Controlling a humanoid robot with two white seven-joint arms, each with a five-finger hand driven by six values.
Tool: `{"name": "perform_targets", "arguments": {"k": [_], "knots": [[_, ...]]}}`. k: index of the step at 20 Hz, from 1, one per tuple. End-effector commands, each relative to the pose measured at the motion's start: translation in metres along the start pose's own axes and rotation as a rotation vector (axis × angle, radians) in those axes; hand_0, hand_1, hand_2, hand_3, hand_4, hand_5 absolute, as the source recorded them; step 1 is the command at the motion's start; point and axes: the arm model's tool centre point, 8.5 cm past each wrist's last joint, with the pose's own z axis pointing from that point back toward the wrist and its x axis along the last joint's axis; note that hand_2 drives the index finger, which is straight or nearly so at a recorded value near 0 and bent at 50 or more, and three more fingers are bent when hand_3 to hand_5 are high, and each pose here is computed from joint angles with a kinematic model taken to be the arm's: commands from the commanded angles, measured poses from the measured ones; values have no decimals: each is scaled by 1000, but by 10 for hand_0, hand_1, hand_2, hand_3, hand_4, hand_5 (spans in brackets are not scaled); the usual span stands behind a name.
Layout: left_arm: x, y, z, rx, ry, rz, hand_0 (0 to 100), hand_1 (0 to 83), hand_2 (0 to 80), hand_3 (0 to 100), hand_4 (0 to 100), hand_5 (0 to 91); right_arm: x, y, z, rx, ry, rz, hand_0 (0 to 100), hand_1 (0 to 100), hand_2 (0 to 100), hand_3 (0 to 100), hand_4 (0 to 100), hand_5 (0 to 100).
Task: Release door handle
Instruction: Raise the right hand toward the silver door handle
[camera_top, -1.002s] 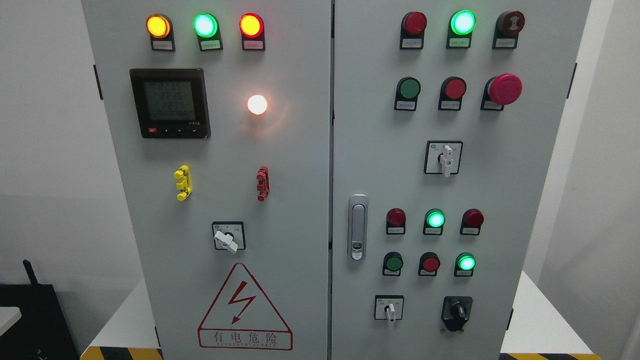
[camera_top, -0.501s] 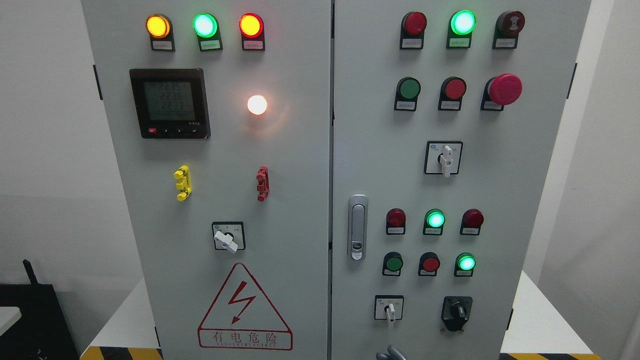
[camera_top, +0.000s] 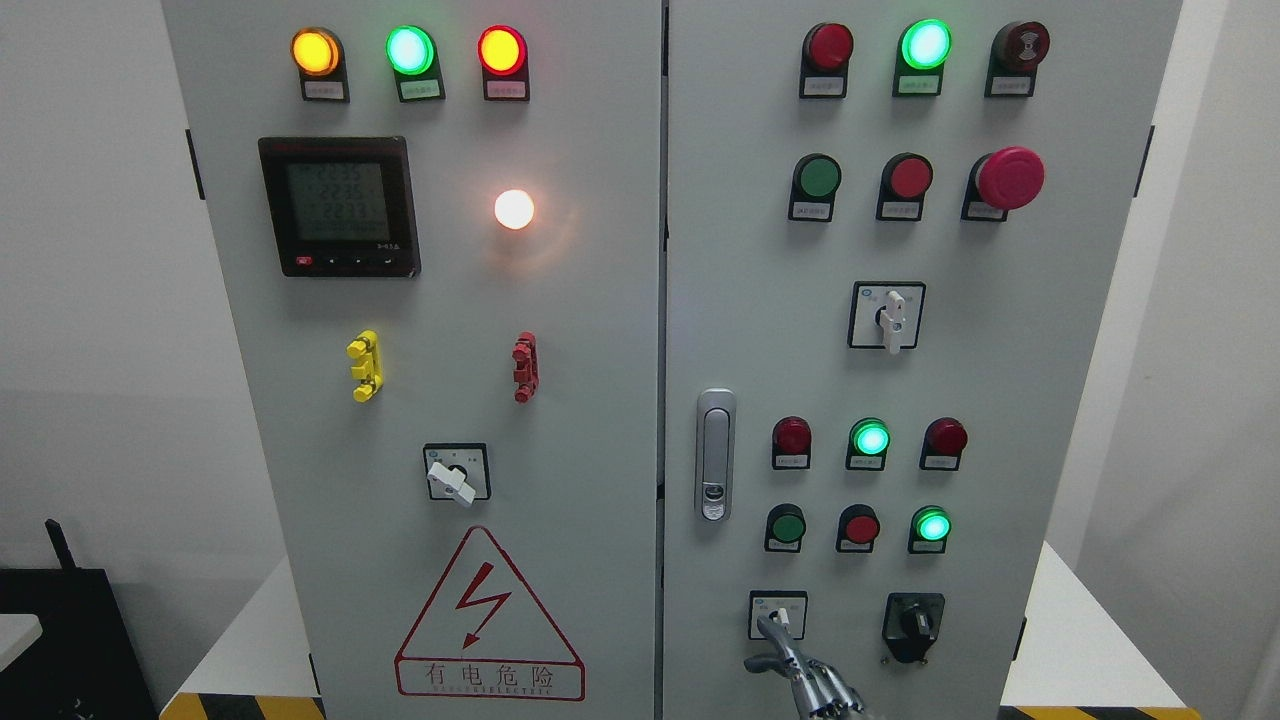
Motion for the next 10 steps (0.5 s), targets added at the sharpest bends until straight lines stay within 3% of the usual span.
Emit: {"name": "perform_targets", "arguments": {"k": [1, 4, 10], "knots": [[0, 0, 0, -2, 0, -24, 120, 389, 0, 0, 0, 0, 0, -3, -25, -32, 5, 208, 440, 334, 0, 536, 485, 581], [0, 0, 0, -2, 0, -24, 120, 389, 0, 0, 0, 0, 4, 1, -27, -17, 3, 250, 401, 328, 0, 591, 542, 658], [0, 0, 0, -2, -1, -24, 120, 389, 0, 0, 0, 0, 13, 4, -31, -40, 17, 296, 385, 306, 0, 610, 557, 671]]}}
